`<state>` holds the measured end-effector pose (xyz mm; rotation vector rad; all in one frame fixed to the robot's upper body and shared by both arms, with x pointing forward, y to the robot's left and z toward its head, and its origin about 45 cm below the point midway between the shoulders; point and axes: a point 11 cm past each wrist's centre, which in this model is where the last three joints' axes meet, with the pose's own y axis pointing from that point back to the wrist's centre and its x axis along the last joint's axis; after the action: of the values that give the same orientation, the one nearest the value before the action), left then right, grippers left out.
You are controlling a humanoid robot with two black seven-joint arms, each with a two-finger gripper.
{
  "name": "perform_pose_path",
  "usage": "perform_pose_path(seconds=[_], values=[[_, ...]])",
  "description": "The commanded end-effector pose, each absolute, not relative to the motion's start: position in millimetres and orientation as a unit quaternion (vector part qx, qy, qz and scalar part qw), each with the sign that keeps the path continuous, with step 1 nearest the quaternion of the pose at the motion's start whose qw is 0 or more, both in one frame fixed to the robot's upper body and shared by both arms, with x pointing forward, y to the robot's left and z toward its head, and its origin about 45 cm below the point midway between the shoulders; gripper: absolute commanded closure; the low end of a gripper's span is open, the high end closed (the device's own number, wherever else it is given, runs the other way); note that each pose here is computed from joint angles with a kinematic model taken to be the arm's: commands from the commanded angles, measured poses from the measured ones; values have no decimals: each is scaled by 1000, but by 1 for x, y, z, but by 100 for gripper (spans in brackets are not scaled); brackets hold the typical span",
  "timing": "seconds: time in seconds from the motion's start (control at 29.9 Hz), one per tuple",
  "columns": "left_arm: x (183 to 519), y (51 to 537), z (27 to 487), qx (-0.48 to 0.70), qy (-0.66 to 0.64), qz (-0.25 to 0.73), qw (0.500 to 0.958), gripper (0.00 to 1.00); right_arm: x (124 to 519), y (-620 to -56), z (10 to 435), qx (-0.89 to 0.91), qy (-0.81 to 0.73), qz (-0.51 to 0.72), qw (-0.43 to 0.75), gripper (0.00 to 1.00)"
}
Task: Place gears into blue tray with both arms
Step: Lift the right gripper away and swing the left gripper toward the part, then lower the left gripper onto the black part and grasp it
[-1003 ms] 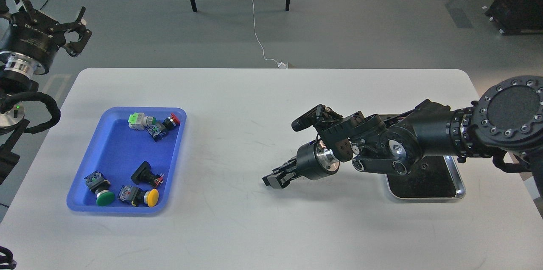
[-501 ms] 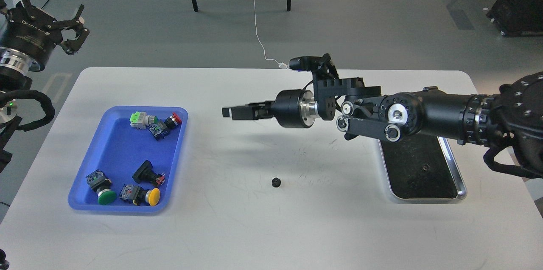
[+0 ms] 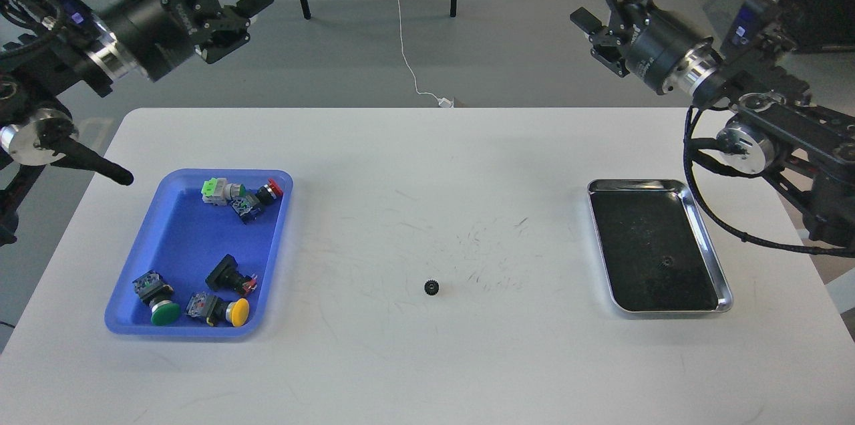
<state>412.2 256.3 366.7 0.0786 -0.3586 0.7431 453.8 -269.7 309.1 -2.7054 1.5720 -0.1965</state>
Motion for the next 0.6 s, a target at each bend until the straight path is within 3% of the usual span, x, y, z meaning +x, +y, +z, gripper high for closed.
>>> perform_pose_path(seconds=[0.0, 0.3, 0.57], values=[[392, 211, 354, 101, -263, 283, 917, 7, 435, -288, 296, -847, 528, 31, 59, 2], [350, 144, 301, 230, -405, 108, 879, 10, 400, -337, 245, -770, 584, 201, 161, 2], [316, 91, 230, 316, -535, -52, 782, 10, 359, -371, 215, -730, 566, 277, 263, 2]])
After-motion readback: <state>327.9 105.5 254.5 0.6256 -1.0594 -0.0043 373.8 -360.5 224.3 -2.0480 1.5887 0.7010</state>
